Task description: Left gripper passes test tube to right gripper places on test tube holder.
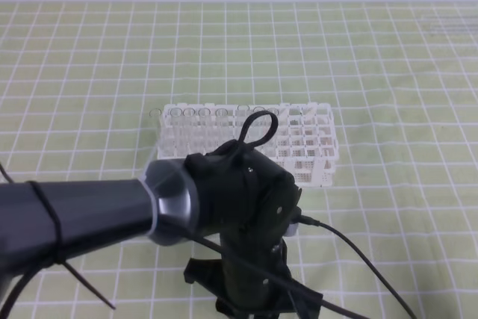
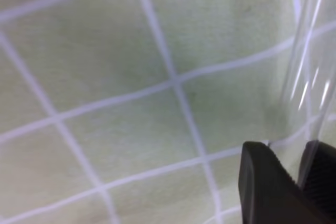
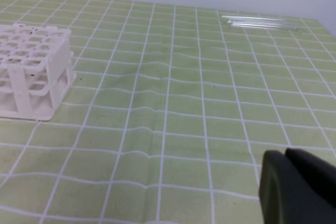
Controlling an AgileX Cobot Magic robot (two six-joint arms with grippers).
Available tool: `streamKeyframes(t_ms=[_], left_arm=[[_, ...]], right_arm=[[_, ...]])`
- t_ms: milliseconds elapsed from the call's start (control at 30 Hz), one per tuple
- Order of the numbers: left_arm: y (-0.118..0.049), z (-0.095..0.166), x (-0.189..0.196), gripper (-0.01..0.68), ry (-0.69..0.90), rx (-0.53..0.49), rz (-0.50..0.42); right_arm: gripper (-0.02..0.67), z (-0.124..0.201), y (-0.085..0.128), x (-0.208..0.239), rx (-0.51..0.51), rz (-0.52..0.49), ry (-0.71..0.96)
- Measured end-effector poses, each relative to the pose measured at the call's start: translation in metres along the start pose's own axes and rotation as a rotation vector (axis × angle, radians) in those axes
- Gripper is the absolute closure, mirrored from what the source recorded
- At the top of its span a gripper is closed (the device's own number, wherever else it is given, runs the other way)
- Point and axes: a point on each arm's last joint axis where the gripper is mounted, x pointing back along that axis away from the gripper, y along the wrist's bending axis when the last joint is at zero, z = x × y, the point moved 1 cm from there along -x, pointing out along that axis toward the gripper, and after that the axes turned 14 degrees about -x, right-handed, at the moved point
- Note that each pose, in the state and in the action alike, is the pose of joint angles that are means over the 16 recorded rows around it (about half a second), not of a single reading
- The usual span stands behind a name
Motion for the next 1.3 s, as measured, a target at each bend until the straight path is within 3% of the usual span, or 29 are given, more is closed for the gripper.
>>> streamKeyframes(t_ms=[267,700,1000,1300], left_arm=[[0.008,0.003,0.03,0.537,-0.114,-0.069,-0.075],[0.021,0.024,0.081,0.537,-0.469,-0.232,-0.184],[0.022,0.07,0.069,0.538,-0.65,-0.495,-0.239],[0.021,0.113,0.065,0.539,-0.856,-0.733,-0.222]], right_arm=[[0.666,0.0,0.0,0.0,0.0,0.0,0.0],[0.666,0.0,0.0,0.0,0.0,0.0,0.0],[0.666,0.0,0.0,0.0,0.0,0.0,0.0],[0.666,0.0,0.0,0.0,0.0,0.0,0.0]])
